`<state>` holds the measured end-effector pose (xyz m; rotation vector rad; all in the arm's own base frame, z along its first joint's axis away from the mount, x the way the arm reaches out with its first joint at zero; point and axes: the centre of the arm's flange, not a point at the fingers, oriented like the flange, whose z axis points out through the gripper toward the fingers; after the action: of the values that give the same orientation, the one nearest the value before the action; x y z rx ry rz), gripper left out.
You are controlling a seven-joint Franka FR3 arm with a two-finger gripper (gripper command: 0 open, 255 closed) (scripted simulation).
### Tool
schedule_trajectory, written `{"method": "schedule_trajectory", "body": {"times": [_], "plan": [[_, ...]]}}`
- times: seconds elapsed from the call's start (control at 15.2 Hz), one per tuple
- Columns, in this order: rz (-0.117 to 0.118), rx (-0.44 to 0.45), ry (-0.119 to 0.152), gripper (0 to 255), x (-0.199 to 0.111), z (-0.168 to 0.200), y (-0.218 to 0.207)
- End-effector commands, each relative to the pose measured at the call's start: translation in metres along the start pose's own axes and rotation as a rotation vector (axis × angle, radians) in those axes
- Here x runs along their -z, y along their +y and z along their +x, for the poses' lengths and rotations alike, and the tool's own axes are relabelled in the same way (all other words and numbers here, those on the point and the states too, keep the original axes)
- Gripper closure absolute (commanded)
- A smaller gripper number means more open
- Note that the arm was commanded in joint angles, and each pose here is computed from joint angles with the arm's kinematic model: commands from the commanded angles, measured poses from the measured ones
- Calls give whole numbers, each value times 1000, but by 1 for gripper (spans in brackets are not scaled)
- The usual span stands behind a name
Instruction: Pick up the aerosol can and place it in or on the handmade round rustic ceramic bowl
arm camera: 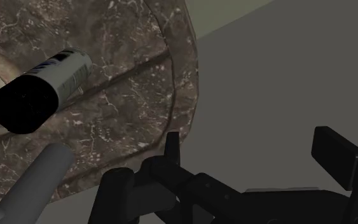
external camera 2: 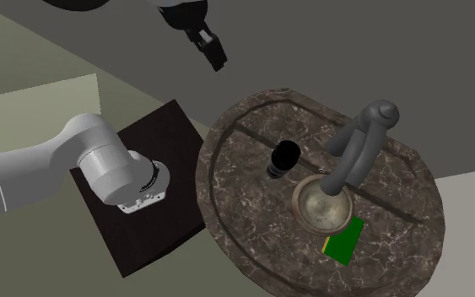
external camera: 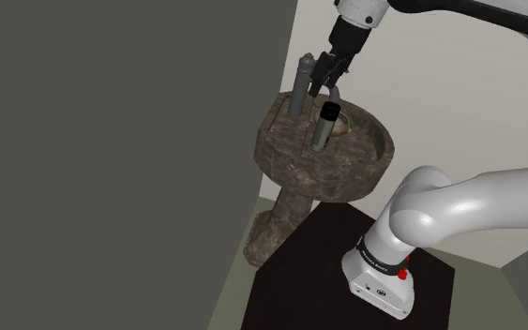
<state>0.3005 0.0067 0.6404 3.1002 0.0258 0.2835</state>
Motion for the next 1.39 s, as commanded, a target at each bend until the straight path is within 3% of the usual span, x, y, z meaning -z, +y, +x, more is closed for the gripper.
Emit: {"method": "schedule_trajectory", "body": {"times": [0.0,1.32], "plan": [[0,0,0,0,0,0,0],[27,-88,-156,0,-117,34,242]]}}
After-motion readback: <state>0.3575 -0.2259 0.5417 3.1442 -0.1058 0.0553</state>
